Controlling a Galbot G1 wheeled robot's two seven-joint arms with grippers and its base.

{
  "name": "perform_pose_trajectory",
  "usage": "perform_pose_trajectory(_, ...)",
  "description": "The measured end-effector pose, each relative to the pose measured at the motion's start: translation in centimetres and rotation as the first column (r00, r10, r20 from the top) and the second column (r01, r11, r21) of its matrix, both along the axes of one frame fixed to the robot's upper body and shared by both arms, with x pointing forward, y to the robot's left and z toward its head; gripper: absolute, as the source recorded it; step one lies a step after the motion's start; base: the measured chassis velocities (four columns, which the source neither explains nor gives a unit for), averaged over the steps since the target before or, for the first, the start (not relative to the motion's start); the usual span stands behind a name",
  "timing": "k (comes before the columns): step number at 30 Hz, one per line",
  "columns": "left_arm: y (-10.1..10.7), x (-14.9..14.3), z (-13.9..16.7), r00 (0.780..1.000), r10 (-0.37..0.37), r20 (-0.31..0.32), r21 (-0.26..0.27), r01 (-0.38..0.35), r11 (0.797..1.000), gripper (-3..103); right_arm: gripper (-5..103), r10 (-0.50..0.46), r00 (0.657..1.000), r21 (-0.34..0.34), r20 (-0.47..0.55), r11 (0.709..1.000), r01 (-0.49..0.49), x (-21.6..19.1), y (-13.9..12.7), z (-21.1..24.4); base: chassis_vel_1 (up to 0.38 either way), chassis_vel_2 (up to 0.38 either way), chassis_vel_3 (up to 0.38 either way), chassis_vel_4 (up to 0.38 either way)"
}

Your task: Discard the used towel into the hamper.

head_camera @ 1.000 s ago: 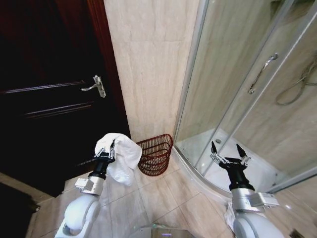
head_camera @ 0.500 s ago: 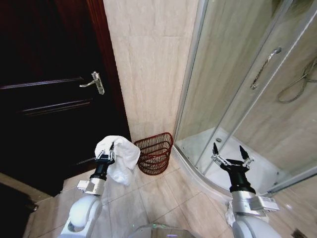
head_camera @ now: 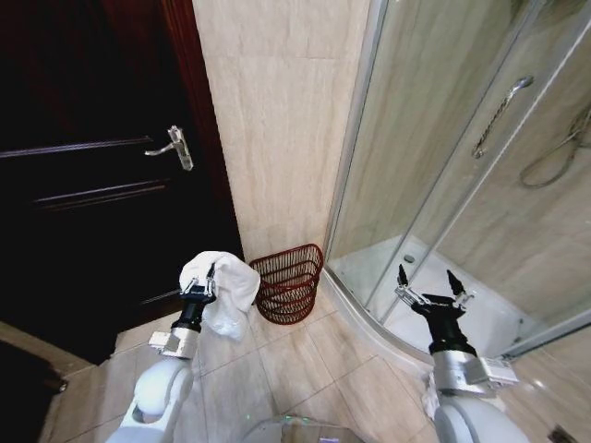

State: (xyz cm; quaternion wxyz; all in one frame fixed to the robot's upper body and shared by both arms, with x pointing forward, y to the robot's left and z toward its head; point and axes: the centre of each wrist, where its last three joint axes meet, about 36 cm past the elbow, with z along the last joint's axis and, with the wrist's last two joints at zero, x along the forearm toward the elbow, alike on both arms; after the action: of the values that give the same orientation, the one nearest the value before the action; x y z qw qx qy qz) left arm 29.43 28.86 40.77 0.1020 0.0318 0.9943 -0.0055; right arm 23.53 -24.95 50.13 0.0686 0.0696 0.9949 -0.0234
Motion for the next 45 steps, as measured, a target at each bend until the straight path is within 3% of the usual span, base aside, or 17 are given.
perform_pose_trajectory(11, 0.3, 1.2, -0.6, 1.000, 0.022, 0.002, -0.006, -0.022, 1.000, 11, 100, 0.002, 1.000, 0.012, 0.021, 1.000, -0.003, 0.5, 0.0, -1.6, 0.000, 0.000, 0.000, 0.000)
perform_pose_trajectory(31, 1.0, -0.4, -0.8, 1.000, 0.013, 0.009, -0.022, -0.012, 1.000, 11, 100, -0.008, 0.999, -0.006, 0.046, 1.000, 0.008, -0.1, 0.4, -0.2, 0.000, 0.000, 0.000, 0.000)
perform_pose_trajectory(45, 1.2, 0.2, -0.5, 1.000, 0.016, 0.022, -0.032, -0.016, 0.999, 11, 100, 0.002, 0.999, -0.019, 0.038, 1.000, -0.001, -0.1, 0.4, 0.0, 0.000, 0.000, 0.000, 0.000)
